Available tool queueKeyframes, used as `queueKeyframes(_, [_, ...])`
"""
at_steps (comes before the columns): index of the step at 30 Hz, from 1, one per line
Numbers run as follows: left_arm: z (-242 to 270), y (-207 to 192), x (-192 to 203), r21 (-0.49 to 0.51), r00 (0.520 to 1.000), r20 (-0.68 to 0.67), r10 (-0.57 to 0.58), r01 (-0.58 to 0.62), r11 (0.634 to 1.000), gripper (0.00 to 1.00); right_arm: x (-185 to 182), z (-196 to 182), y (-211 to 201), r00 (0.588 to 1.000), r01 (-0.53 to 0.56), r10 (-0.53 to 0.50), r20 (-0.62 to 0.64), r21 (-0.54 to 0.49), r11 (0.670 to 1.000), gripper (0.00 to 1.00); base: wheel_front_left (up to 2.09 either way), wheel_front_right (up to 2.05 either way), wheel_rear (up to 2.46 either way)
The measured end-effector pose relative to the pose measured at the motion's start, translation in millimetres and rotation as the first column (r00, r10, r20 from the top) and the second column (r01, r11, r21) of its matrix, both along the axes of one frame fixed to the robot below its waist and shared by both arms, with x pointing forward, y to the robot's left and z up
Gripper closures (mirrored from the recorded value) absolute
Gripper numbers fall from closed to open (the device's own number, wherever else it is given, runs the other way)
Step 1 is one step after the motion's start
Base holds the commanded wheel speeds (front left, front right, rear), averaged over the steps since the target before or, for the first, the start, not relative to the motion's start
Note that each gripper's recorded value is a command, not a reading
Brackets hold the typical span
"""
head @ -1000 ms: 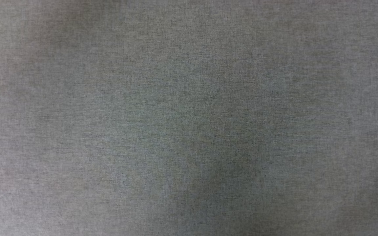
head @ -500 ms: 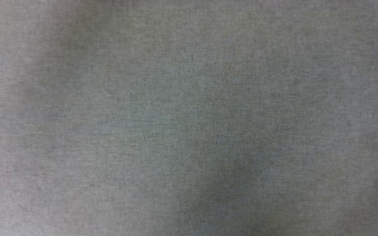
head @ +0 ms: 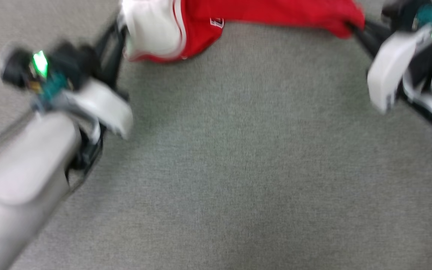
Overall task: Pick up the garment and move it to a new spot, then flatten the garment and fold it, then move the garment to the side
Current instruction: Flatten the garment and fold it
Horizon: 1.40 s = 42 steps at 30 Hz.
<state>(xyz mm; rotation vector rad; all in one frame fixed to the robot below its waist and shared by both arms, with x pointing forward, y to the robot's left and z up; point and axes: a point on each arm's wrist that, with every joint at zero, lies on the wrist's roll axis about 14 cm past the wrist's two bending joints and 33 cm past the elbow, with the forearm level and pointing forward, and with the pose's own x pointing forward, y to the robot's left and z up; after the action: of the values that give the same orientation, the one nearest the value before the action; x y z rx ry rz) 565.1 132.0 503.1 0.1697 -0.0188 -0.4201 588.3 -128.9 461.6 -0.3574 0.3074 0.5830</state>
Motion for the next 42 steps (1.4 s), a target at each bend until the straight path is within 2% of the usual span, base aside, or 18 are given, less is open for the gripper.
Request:
queueKeyframes(5, [-7.0, -2.7, -52.1, -0.030, 0.999, -0.051, -0.001, -0.001, 1.000, 1.00, -41.8, -6.1, -19.0, 0.999, 0.017, -0.017, -0.050, -0.003, 1.000, 1.00, 0.00, 0.00, 0.00])
queueKeyframes(9, [-8.2, 2.3, -90.7, -0.017, 0.997, -0.075, 0.005, -0.006, 1.000, 1.00, -77.5, -9.2, -31.1, 0.996, 0.023, -0.023, -0.085, -0.002, 1.000, 1.00, 0.00, 0.00, 0.00])
queueKeyframes(14, [-33.9, -3.8, -155.7, -0.026, 0.978, -0.207, -0.011, 0.005, 1.000, 1.00, -129.0, -16.2, -49.6, 0.988, 0.050, -0.050, -0.144, -0.001, 0.999, 1.00, 0.00, 0.00, 0.00])
queueKeyframes(25, [-76.0, 4.3, -247.4, -0.054, 0.906, -0.422, 0.040, -0.069, 0.996, 1.00, -222.4, -43.2, -76.0, 0.952, 0.138, -0.126, -0.280, 0.022, 0.990, 1.00, 0.00, 0.00, 0.00])
queueKeyframes(31, [-96.5, 0.0, -292.9, -0.081, 0.842, -0.538, 0.042, -0.102, 0.991, 1.00, -260.1, -53.5, -87.9, 0.923, 0.190, -0.172, -0.343, 0.020, 0.982, 1.00, 0.00, 0.00, 0.00])
queueKeyframes(37, [-106.2, -0.1, -313.2, -0.076, 0.807, -0.589, 0.041, -0.106, 0.991, 1.00, -279.6, -57.2, -88.9, 0.903, 0.209, -0.189, -0.387, 0.011, 0.978, 1.00, 0.00, 0.00, 0.00])
queueKeyframes(39, [-104.0, 0.6, -309.9, -0.080, 0.813, -0.580, 0.045, -0.112, 0.990, 1.00, -279.8, -55.7, -85.5, 0.903, 0.211, -0.189, -0.385, 0.015, 0.977, 1.00, 0.00, 0.00, 0.00])
queueKeyframes(42, [-95.1, 7.0, -292.9, -0.057, 0.849, -0.525, 0.057, -0.102, 0.993, 1.00, -274.7, -48.9, -80.0, 0.912, 0.205, -0.183, -0.366, 0.020, 0.979, 1.00, 0.00, 0.00, 0.00])
